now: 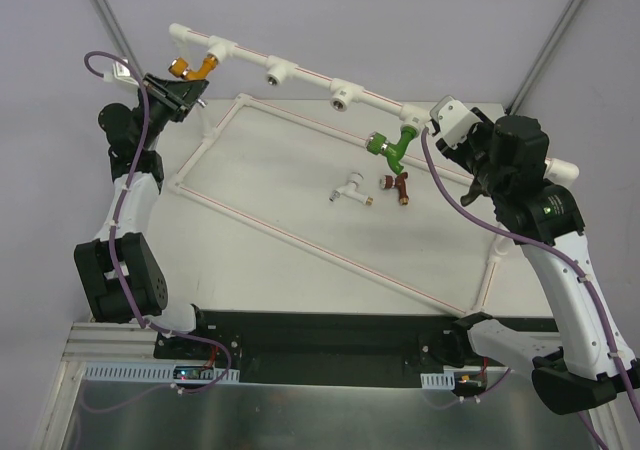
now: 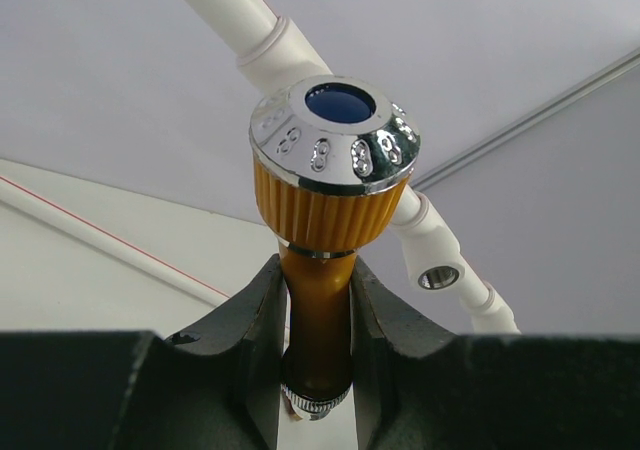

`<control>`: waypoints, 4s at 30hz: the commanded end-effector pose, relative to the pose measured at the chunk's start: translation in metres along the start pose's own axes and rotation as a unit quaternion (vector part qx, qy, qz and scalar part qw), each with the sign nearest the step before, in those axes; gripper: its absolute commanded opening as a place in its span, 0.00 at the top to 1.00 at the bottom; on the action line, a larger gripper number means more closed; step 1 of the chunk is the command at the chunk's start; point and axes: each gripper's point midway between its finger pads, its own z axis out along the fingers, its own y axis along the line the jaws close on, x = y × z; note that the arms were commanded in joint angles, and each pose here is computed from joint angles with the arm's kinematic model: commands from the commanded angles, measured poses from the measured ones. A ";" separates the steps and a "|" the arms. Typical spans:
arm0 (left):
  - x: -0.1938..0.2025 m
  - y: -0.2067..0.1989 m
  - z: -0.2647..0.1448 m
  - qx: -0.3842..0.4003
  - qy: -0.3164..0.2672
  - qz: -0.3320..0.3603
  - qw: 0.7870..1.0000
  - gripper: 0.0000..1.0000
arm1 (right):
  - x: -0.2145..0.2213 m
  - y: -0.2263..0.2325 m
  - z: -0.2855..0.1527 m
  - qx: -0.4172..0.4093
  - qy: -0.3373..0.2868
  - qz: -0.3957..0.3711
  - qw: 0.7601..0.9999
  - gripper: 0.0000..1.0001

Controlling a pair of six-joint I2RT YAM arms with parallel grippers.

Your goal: Install the water faucets

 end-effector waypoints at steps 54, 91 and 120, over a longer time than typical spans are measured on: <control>-0.010 -0.012 0.010 -0.040 0.065 0.393 0.916 1.00 | -0.025 -0.003 -0.002 0.008 -0.053 0.034 0.998 0.98; -0.010 -0.009 0.011 -0.071 0.097 0.505 0.855 1.00 | -0.030 -0.002 -0.003 0.004 -0.061 0.033 0.998 0.98; 0.001 0.017 0.010 -0.074 0.160 0.735 0.655 1.00 | -0.031 0.000 -0.002 0.000 -0.061 0.030 0.998 0.98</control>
